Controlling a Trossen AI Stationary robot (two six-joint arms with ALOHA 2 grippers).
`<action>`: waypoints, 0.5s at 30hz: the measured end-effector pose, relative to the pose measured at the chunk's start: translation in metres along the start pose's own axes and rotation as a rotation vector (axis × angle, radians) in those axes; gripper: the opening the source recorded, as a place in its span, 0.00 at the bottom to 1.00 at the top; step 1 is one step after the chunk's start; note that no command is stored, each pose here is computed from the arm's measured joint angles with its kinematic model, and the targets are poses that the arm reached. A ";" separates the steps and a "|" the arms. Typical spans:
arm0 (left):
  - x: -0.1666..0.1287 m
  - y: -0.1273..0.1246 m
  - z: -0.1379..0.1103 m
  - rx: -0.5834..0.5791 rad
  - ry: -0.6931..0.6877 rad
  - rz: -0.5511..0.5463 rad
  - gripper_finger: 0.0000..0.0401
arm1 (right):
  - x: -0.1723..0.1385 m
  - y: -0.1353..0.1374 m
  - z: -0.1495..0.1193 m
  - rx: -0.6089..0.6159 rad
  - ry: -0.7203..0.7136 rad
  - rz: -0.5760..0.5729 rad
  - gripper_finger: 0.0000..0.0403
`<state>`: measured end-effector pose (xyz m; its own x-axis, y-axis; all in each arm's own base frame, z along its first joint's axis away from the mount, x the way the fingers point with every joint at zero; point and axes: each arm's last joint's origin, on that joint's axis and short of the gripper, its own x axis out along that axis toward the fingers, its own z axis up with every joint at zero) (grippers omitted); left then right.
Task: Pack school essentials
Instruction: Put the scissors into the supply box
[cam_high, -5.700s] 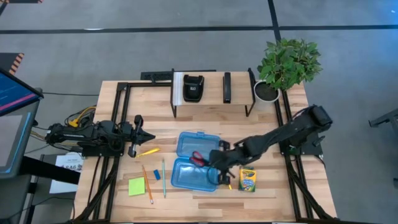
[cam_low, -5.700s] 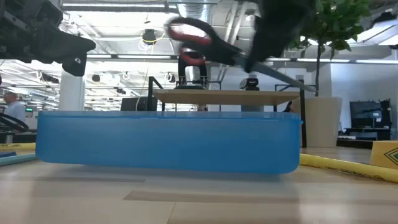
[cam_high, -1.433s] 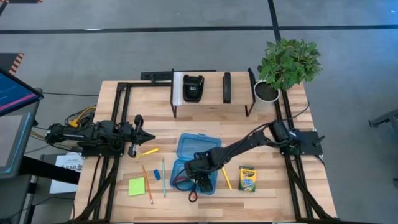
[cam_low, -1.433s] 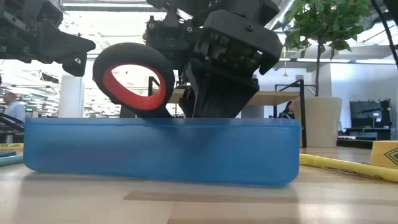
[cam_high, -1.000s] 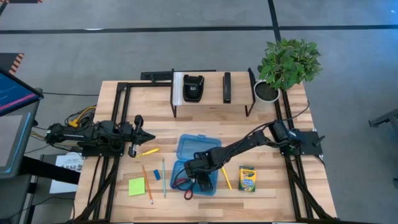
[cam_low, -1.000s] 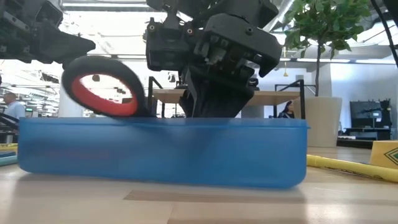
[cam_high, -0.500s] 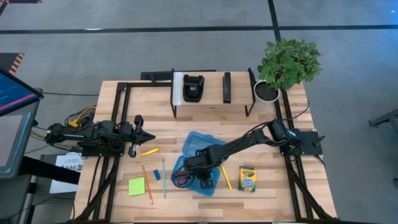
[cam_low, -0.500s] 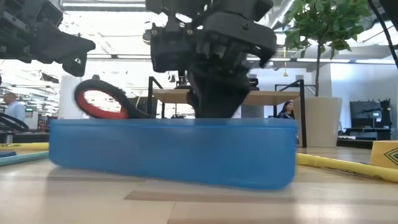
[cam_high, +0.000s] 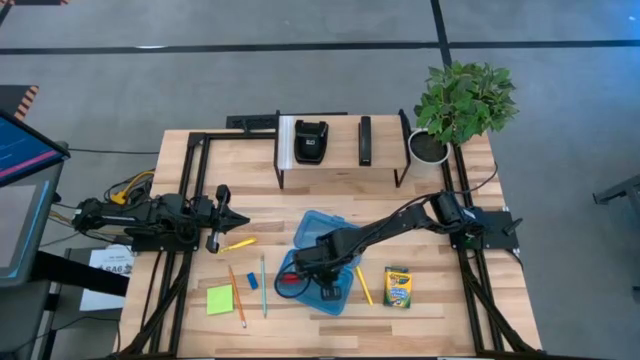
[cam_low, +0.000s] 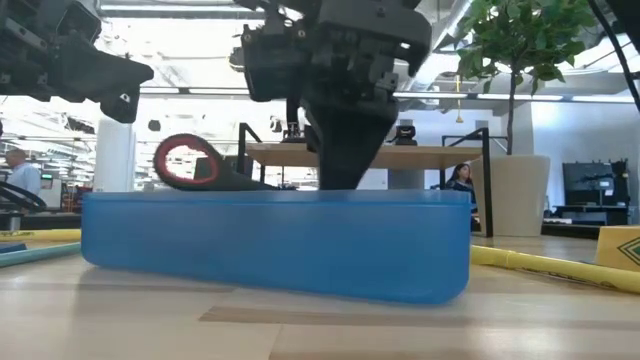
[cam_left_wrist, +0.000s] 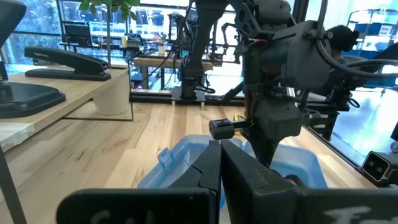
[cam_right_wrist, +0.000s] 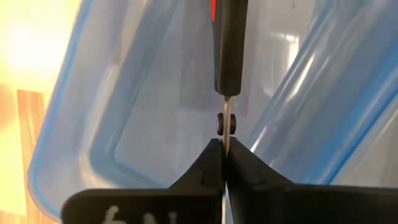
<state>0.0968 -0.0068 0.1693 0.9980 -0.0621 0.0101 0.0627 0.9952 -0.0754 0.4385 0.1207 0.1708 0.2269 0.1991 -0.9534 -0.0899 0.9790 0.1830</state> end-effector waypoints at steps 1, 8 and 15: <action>0.000 0.000 0.000 0.000 0.000 0.000 0.00 | 0.000 0.000 -0.001 0.002 0.009 -0.002 0.03; 0.000 0.000 0.000 0.000 0.000 0.000 0.00 | -0.001 0.001 -0.003 0.057 0.041 0.038 0.03; 0.000 0.000 0.000 0.000 0.000 0.000 0.00 | -0.001 0.003 -0.004 0.104 0.056 0.097 0.11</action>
<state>0.0968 -0.0069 0.1693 0.9980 -0.0625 0.0098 0.0631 0.9952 -0.0750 0.4346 0.1230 0.1715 0.1670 0.2928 -0.9415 -0.0067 0.9552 0.2959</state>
